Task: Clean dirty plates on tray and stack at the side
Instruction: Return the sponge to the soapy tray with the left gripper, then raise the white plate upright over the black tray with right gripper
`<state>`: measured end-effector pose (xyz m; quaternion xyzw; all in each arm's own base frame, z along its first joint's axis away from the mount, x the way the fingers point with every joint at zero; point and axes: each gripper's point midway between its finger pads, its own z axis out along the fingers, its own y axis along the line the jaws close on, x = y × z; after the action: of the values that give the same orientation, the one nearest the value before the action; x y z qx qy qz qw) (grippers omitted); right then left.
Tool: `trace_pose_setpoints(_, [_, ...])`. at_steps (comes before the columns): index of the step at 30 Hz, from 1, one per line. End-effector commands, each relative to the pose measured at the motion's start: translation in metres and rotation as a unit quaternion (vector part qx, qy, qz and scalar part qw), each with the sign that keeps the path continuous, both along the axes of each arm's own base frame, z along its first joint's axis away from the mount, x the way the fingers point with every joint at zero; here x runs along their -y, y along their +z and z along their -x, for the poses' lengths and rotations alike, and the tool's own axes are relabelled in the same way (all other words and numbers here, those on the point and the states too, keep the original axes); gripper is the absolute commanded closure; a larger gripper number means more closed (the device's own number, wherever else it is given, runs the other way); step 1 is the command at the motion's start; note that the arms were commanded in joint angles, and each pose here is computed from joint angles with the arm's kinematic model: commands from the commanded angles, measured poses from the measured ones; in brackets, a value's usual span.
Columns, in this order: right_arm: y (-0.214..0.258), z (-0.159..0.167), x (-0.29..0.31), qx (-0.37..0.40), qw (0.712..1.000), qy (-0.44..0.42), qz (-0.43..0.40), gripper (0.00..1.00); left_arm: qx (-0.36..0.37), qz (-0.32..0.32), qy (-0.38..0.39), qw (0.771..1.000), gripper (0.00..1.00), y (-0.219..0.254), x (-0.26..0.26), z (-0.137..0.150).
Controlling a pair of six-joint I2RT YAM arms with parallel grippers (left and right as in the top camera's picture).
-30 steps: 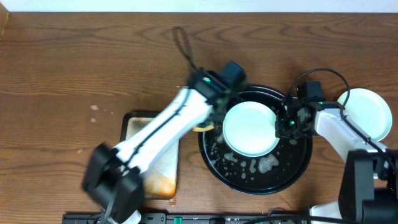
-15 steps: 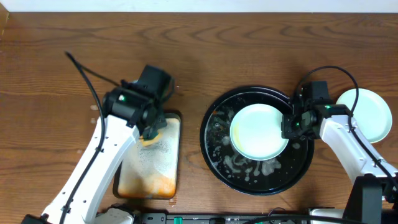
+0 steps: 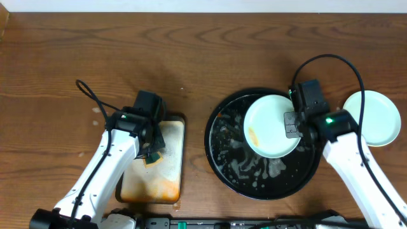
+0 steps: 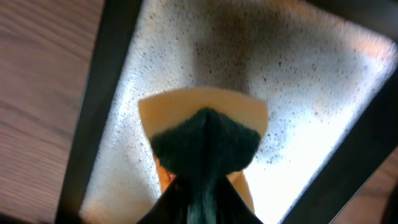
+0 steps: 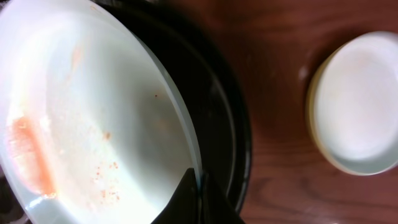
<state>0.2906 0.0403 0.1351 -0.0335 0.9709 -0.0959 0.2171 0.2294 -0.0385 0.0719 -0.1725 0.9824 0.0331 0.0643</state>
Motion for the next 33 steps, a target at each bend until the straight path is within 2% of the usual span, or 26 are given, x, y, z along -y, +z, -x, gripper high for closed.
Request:
trace_pose_setpoints(1, [0.038,-0.002,-0.004,0.074,0.996,0.004,0.044,0.99,0.003,0.01,-0.019,1.0,0.59,0.001,0.002,0.001])
trace_pose_setpoints(3, [0.046,0.001,-0.009,0.089,0.994,0.018,0.057,0.99,0.004,0.01,-0.019,1.0,0.45,0.002,0.002,0.0])
trace_pose_setpoints(5, [0.05,0.005,-0.013,0.095,0.992,0.032,0.075,0.99,0.006,0.01,-0.019,1.0,0.37,0.002,0.003,-0.001])
trace_pose_setpoints(10, [0.059,0.018,-0.008,0.098,0.98,0.052,0.163,0.99,0.009,0.011,-0.019,1.0,0.26,0.002,0.003,-0.003])
trace_pose_setpoints(13, [0.064,0.02,-0.016,0.111,0.975,0.069,0.181,0.99,0.009,0.011,-0.019,1.0,0.19,0.002,0.003,-0.003])
trace_pose_setpoints(19, [0.082,0.023,-0.025,0.153,0.953,0.094,0.245,0.99,0.009,0.011,-0.019,1.0,0.17,0.002,0.003,-0.003])
trace_pose_setpoints(33, [0.114,0.03,-0.049,0.233,0.914,0.126,0.307,0.99,0.009,0.011,-0.019,1.0,0.16,0.002,0.003,-0.003])
